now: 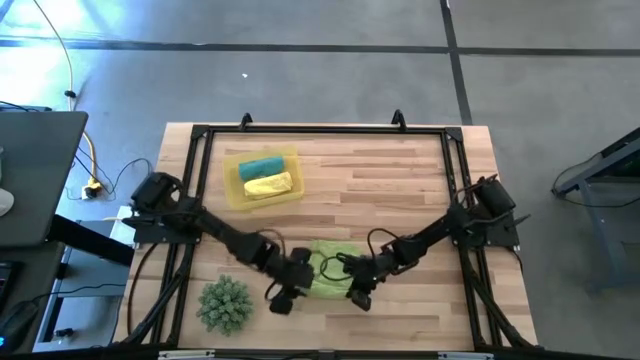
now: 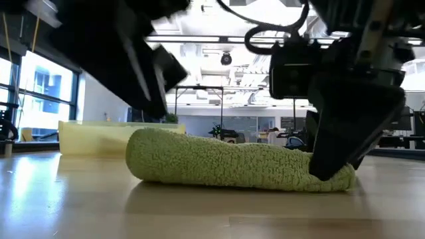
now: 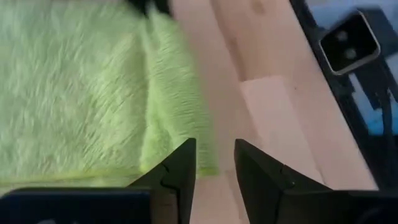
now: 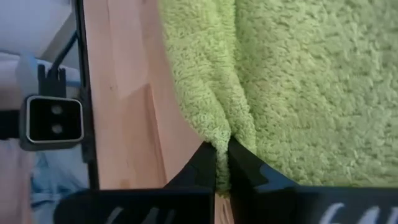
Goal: Roll microfiber towels into tight, uniform cylinder then place into a basket
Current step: Roll the green microfiber towel
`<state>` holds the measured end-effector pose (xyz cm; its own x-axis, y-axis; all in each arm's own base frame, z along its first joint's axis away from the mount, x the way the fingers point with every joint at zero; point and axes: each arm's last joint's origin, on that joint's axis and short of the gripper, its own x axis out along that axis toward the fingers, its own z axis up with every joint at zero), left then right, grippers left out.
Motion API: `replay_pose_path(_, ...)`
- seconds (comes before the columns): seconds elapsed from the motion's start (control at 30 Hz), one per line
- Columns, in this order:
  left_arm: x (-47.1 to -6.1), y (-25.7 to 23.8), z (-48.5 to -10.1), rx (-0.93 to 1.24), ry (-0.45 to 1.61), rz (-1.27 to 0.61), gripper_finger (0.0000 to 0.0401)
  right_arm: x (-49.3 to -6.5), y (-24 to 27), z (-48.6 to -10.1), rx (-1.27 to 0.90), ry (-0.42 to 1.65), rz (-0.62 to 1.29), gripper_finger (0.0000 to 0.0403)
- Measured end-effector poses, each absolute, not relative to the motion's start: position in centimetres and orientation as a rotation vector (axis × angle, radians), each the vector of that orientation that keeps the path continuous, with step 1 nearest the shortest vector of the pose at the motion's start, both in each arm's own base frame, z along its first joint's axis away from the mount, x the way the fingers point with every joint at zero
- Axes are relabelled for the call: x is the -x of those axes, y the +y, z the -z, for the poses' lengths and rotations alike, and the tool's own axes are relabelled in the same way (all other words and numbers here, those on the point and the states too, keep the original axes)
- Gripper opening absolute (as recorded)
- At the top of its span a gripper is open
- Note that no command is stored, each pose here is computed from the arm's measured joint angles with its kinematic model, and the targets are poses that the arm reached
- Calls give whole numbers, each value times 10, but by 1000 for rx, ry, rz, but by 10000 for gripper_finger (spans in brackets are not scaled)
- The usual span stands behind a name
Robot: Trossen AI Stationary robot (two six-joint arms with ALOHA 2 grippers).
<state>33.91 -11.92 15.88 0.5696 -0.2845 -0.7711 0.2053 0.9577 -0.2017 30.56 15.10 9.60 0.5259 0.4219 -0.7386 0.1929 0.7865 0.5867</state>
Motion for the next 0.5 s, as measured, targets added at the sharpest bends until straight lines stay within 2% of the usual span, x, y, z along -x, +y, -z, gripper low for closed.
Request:
replay_pose_path(0.17,-328,-153,-156,-175,853,265,100,-308,146,-97,-753,1044,-145,1)
replay_pose_path(0.27,-324,-166,-144,-327,839,184,100,-309,145,-97,-760,1036,-146,1)
replay_pose_path(0.5,-325,-167,-132,-327,854,93,109,-310,144,-97,-767,1025,-136,0)
